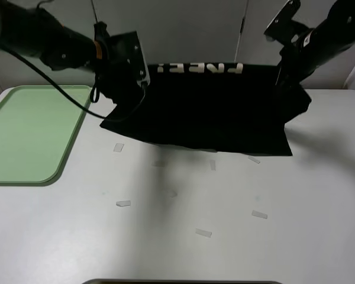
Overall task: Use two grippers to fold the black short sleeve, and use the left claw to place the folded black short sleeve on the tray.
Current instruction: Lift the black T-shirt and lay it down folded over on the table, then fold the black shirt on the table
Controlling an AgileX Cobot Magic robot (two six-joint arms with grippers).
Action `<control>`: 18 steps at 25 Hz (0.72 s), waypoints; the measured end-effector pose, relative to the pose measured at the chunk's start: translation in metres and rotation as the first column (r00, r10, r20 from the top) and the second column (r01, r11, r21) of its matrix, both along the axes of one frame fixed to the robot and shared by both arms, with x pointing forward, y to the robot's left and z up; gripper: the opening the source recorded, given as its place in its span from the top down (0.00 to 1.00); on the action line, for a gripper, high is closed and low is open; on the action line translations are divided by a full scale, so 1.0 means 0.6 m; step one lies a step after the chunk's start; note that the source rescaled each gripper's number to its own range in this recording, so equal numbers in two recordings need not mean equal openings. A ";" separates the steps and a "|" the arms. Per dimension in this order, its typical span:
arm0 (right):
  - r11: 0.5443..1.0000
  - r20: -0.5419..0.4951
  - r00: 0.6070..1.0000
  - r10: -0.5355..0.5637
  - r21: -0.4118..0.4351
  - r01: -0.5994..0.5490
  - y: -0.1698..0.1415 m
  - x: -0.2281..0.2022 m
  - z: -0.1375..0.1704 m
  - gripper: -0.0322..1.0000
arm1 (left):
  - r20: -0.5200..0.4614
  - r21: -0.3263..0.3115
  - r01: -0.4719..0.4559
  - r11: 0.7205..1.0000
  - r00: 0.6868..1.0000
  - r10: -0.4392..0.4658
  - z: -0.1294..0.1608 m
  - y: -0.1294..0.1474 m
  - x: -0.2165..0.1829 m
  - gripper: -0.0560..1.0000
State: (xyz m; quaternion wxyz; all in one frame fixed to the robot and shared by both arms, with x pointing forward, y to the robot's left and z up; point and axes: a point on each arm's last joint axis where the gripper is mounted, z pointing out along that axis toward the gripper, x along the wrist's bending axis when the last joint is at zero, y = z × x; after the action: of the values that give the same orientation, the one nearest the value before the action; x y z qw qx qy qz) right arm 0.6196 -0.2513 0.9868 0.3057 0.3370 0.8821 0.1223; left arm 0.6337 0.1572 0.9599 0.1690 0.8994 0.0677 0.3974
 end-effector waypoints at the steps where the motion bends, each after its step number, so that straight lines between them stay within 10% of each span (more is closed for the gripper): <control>1: 1.000 -0.018 1.000 -0.002 0.003 0.002 0.000 -0.006 -0.010 0.96 | -0.017 0.003 0.008 1.000 1.000 -0.008 -0.013 0.001 -0.007 0.94; 5: 0.999 -0.107 0.993 -0.041 -0.011 0.040 -0.019 -0.025 -0.036 0.73 | -0.121 0.056 -0.022 0.998 0.992 0.028 -0.055 0.028 -0.033 0.83; 10: 0.994 -0.157 0.982 -0.105 0.006 0.107 -0.029 -0.032 -0.042 0.09 | -0.156 0.073 -0.041 0.997 0.986 0.052 -0.071 0.044 -0.040 0.29; 13: 0.993 -0.170 0.979 -0.113 0.005 0.115 -0.030 -0.034 -0.043 0.02 | -0.118 0.038 -0.019 0.999 0.993 0.024 -0.066 0.038 -0.036 0.08; 18: 0.993 -0.133 0.985 -0.114 0.013 0.116 -0.031 -0.040 -0.016 0.00 | -0.082 0.020 -0.013 1.000 0.997 0.014 -0.048 0.037 -0.036 0.02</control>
State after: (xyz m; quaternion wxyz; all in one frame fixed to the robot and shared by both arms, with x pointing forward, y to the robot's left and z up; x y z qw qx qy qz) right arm 0.5954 -0.2697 0.9774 0.2498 0.3978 0.8781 0.0909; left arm 0.6118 0.1793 0.9311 0.1547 0.9161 0.0768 0.3619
